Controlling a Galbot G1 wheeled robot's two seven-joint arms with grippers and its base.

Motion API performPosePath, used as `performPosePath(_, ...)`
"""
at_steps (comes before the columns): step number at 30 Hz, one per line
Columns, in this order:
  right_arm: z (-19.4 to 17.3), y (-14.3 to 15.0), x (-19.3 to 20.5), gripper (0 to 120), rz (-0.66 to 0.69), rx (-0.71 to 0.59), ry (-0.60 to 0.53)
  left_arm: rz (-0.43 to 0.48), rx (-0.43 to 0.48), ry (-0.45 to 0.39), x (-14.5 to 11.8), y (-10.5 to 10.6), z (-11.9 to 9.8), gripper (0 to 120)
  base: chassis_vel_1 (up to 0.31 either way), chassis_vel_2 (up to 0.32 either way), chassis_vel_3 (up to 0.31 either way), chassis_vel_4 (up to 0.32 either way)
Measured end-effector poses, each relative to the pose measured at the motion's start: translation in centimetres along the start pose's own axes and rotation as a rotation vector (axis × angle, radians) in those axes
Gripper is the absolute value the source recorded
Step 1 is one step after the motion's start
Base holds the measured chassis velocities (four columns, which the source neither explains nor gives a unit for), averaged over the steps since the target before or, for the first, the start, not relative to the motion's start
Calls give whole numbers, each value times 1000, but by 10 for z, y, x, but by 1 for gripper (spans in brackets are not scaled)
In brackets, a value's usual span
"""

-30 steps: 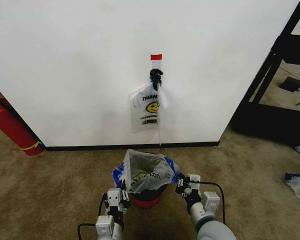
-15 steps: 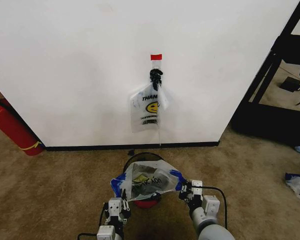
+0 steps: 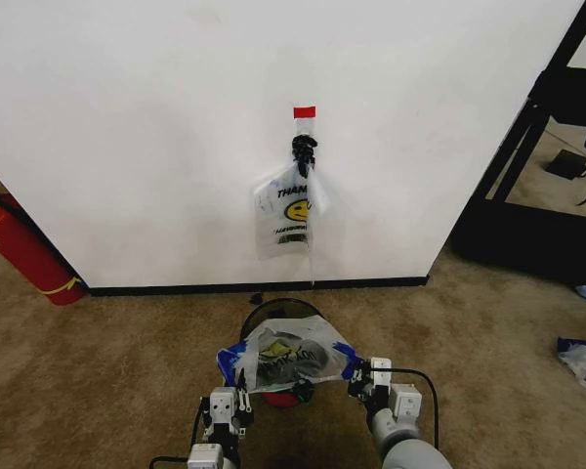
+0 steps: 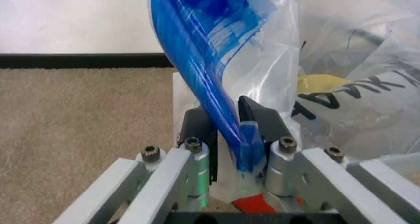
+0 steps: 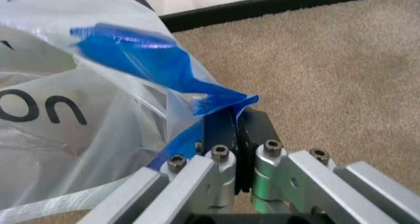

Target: Pick up the garbage bag from the wall and place it over the trash bin.

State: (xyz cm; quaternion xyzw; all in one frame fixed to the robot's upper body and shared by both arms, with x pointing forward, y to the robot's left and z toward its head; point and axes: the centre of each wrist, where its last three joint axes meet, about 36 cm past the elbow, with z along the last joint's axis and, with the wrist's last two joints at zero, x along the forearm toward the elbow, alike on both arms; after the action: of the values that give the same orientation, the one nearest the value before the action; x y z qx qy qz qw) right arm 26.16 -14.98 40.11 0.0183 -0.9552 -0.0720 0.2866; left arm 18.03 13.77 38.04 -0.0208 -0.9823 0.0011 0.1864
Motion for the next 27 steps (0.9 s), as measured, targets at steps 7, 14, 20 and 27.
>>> performPosePath(7, 1, 0, 4, 0, -5, 0, 5, -5, -4, -4, 2, -2, 2, 16, 0, 0, 0, 0)
performPosePath(14, -3, -1, 6, 0, -44, -20, 11, -6, -16, 7, -2, -1, 1, 18, 0, 0, 0, 0)
performPosePath(20, -16, -7, 5, 0, -166, -8, 11, 42, -62, 56, 3, 9, 3, 18, 0, 0, 0, 0)
performPosePath(27, -25, -19, 5, 0, -230, 10, 42, 129, -112, 99, -5, 34, -17, 17, 0, 0, 0, 0)
